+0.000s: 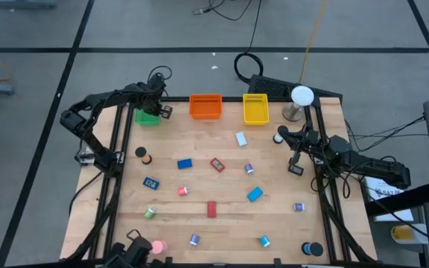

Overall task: Pick & Place Office items
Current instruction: Adjust the green bin

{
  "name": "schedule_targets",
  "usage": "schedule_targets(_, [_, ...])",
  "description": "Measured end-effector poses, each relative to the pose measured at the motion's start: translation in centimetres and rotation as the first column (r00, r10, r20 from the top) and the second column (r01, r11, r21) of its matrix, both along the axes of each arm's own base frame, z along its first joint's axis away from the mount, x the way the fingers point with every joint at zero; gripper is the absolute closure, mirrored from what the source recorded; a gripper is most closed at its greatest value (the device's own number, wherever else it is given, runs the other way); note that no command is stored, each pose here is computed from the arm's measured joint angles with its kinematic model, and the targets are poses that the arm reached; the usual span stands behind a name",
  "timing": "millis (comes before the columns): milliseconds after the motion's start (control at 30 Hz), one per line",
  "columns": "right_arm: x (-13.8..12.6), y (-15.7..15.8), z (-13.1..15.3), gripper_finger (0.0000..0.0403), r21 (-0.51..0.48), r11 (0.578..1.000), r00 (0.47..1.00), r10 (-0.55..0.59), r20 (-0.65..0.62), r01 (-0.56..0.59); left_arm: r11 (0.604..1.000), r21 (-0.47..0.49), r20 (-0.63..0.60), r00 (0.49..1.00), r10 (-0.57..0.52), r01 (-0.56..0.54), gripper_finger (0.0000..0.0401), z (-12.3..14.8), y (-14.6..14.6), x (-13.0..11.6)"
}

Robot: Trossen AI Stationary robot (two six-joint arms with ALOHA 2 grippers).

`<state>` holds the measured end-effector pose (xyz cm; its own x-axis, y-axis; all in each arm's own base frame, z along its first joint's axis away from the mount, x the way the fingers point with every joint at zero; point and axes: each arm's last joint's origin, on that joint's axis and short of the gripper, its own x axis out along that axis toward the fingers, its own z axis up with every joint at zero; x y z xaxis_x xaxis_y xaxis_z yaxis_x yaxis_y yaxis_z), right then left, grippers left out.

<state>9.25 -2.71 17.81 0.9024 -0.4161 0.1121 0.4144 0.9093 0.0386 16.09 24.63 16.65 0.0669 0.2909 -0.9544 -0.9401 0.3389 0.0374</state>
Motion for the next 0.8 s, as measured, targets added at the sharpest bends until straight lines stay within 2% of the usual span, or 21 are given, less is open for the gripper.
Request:
schedule_targets(500, [0.0,0.0,0.0,0.0399,0.000,1.000,1.000,0.000,0.000,0.000,0.990,0.039,-0.004,0.991,-0.132,0.132,0.0395,0.3,-1.5,2.5])
schedule_targets(667, [0.0,0.0,0.0,0.0399,0.000,1.000,1.000,0.000,0.000,0.000,0.986,0.083,-0.015,0.989,-0.147,0.148,0.0387,2.5,-1.9,2.2])
schedule_targets(800, [0.0,0.0,0.0,0.0399,0.000,1.000,1.000,0.000,0.000,0.000,0.986,0.134,-0.060,0.994,-0.096,0.103,0.0397,4.4,-1.9,0.7])
